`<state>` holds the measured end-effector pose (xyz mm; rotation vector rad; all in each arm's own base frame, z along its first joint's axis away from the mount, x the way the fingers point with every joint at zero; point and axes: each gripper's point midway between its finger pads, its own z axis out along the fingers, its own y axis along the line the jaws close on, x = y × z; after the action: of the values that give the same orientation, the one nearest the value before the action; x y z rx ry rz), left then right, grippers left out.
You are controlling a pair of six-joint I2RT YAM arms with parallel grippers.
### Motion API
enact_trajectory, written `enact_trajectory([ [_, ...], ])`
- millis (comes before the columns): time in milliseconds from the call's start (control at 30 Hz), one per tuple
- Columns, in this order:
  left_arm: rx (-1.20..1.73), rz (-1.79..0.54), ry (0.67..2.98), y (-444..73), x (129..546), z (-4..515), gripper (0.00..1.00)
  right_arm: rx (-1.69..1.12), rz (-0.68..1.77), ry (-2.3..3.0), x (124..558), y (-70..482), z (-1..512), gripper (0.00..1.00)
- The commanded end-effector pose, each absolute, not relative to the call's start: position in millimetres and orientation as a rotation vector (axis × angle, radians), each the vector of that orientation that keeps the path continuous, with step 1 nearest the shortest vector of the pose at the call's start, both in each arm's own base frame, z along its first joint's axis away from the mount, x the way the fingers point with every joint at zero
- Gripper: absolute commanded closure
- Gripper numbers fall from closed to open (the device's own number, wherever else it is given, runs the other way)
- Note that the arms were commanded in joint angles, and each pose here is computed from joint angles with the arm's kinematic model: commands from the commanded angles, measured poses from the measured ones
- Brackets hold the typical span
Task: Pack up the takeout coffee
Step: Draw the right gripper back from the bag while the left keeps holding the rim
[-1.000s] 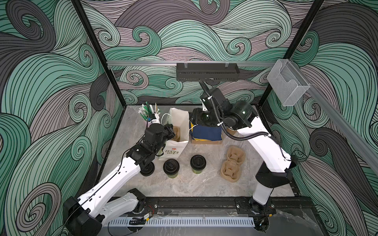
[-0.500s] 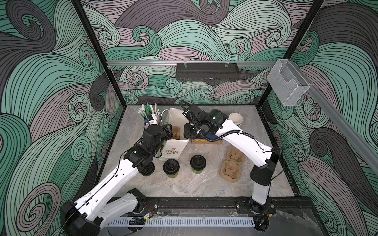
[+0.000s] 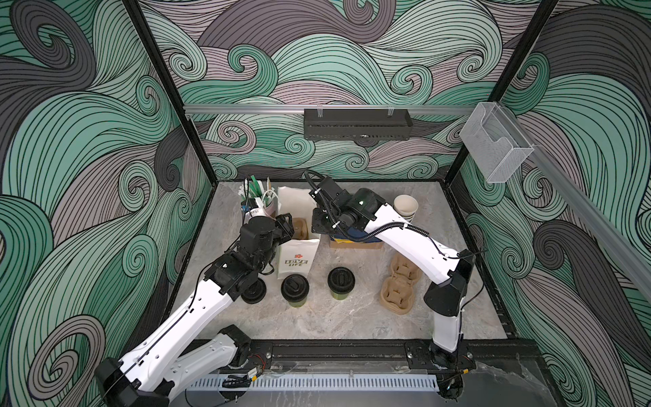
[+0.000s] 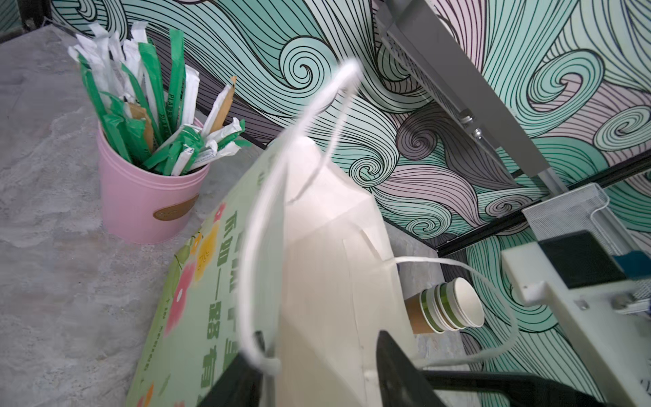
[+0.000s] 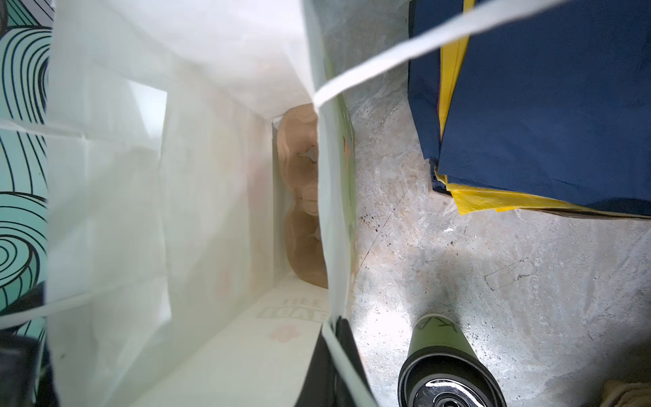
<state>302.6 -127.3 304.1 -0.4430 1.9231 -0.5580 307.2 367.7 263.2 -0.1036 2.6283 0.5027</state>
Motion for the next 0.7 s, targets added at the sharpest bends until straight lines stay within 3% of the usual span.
enact_trajectory([
  [0, -0.415, -0.487, 1.951, -115, 291, 318, 0.41, -0.124, 0.464, 2.558, 320, 365, 276, 1.0],
  [200, -0.451, -0.497, 1.996, -109, 278, 315, 0.34, -0.206, 0.416, 2.531, 325, 355, 283, 1.0],
  [600, -0.466, -0.56, 2.072, -109, 257, 312, 0.29, -0.245, 0.398, 2.614, 313, 331, 264, 1.0],
  [667, -0.454, -0.568, 2.073, -110, 257, 315, 0.28, -0.244, 0.404, 2.608, 312, 330, 267, 0.9],
])
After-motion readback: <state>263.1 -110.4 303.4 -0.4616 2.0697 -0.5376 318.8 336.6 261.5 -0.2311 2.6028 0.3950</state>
